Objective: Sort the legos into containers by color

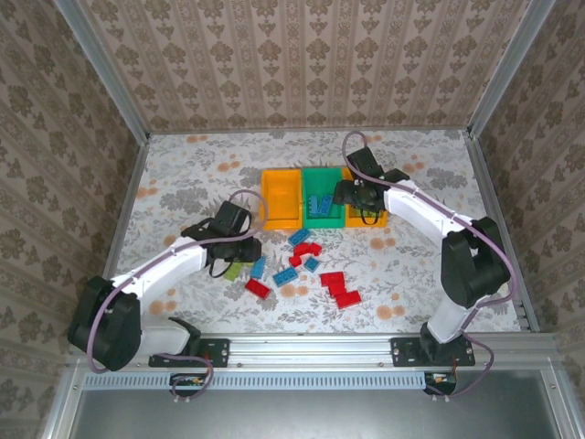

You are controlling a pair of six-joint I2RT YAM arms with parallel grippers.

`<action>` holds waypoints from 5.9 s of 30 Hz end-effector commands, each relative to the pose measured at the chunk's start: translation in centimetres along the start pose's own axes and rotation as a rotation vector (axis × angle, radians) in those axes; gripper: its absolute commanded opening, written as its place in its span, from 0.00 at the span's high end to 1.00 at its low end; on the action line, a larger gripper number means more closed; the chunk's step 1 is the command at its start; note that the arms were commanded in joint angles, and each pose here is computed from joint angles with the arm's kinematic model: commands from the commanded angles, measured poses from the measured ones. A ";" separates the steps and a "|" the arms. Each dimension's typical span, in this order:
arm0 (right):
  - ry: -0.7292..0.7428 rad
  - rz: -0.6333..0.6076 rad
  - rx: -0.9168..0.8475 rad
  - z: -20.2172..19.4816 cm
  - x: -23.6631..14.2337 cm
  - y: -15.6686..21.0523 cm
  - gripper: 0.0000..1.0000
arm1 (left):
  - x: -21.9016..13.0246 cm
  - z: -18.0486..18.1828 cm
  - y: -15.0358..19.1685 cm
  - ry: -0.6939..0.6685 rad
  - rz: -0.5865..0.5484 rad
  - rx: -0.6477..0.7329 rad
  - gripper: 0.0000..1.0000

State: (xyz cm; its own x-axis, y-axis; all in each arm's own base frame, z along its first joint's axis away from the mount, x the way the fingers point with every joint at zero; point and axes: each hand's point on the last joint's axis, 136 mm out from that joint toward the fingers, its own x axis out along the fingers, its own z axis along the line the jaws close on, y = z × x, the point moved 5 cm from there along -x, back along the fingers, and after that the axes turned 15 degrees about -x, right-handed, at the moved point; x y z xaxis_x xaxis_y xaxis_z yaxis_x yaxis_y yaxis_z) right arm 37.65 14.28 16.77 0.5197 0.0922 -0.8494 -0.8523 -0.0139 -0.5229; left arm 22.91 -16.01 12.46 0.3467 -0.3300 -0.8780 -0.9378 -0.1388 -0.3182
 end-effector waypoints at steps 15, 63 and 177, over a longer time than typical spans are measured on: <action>0.133 -0.004 0.165 -7.9 -2.6 4.2 0.24 | 0.7 -13.8 -3.7 0.344 0.005 0.161 0.66; -0.028 -0.015 0.117 -6.3 -3.3 11.5 0.25 | 0.1 -16.6 -10.7 0.188 -0.221 0.227 0.00; 0.004 0.022 0.246 -9.1 -4.0 13.7 0.21 | 3.9 -29.4 -9.1 0.589 0.077 0.304 0.66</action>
State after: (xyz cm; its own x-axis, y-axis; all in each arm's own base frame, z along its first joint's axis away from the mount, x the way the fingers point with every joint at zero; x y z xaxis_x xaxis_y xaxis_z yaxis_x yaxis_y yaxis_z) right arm 25.54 4.48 12.87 0.5280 0.0592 -0.8472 -0.8369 0.2057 -0.5072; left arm 33.18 -41.96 22.12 0.2364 -0.7522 -0.6151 -0.8921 0.0829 -0.4441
